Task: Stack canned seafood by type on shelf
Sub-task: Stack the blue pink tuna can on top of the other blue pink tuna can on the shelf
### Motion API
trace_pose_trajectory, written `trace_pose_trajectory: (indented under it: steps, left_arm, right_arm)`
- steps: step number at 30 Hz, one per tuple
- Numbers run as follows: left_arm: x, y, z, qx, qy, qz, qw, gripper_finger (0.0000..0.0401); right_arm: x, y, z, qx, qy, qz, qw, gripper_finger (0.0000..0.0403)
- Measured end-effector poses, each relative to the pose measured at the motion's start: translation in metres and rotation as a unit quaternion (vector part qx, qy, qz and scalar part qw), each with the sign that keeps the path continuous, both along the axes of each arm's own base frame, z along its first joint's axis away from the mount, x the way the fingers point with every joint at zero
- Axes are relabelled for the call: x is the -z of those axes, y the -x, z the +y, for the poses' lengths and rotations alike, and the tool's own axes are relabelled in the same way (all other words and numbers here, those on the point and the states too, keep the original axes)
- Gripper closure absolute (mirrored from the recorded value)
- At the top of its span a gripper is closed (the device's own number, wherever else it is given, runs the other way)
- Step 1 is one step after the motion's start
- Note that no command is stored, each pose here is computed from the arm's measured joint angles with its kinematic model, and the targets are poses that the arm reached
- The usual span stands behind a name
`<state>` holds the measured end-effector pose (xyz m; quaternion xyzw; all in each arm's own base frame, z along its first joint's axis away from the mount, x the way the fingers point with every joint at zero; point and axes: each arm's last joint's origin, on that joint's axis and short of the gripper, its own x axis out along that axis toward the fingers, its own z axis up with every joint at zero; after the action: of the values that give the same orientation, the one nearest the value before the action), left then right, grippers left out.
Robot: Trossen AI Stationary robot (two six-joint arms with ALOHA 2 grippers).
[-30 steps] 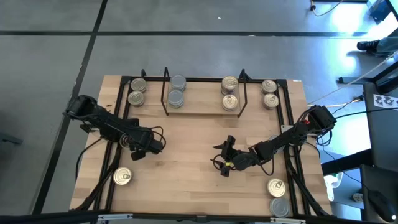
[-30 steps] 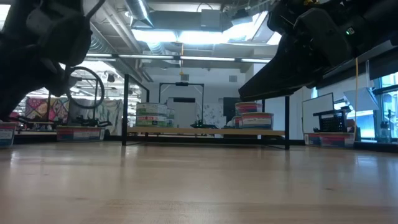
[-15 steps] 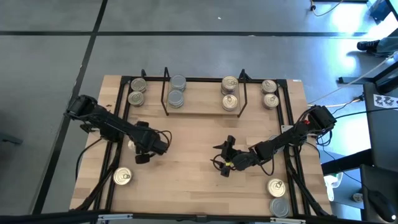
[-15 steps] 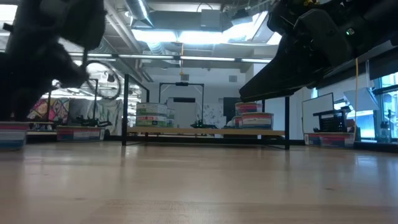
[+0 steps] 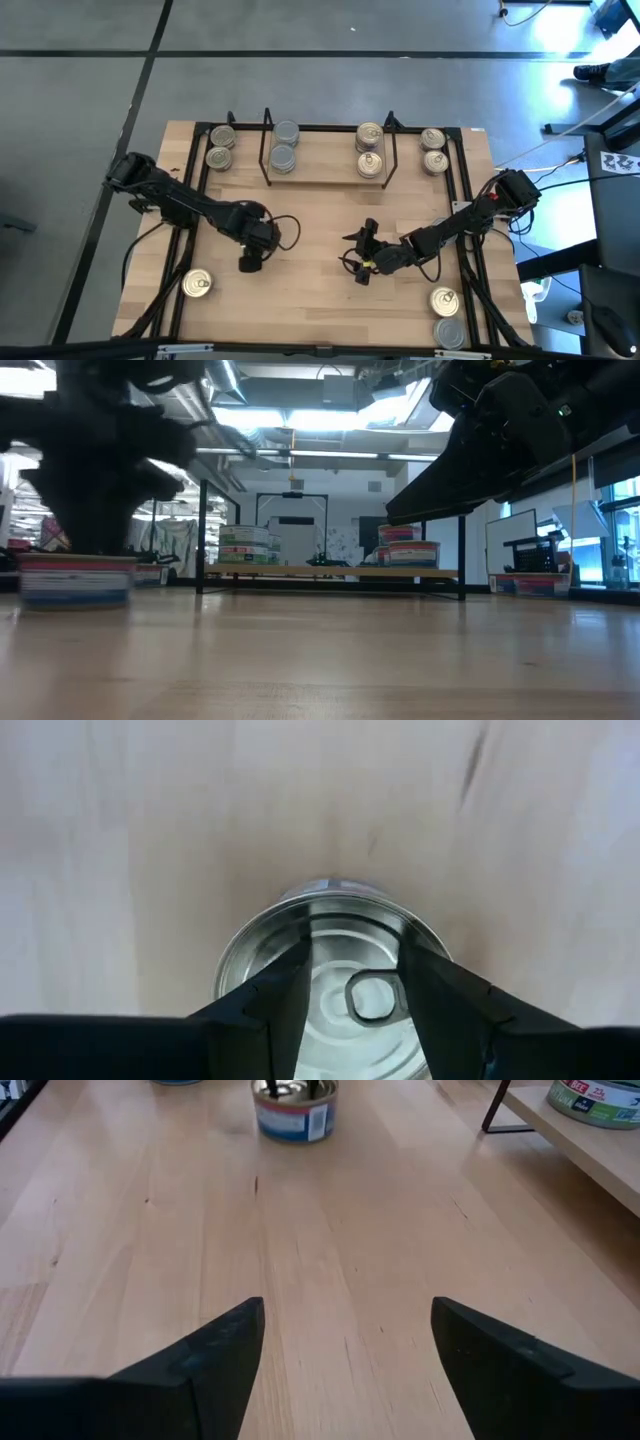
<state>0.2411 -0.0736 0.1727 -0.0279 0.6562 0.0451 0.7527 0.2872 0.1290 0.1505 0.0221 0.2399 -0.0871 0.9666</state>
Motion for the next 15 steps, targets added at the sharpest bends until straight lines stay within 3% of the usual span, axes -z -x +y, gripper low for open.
trace_pose_trajectory:
  steps: [9,15]
  left_arm:
    - [0.004,-0.026,-0.006,0.078,0.004,-0.108,0.991,0.0242]
    - [0.019,-0.047,-0.006,0.091,0.002,-0.150,0.985,0.0242]
  right_arm:
    - [0.000,0.000,0.000,0.000,0.000,0.000,1.000,0.0119]
    - [0.000,0.000,0.000,0.004,0.002,-0.001,1.000,0.0119]
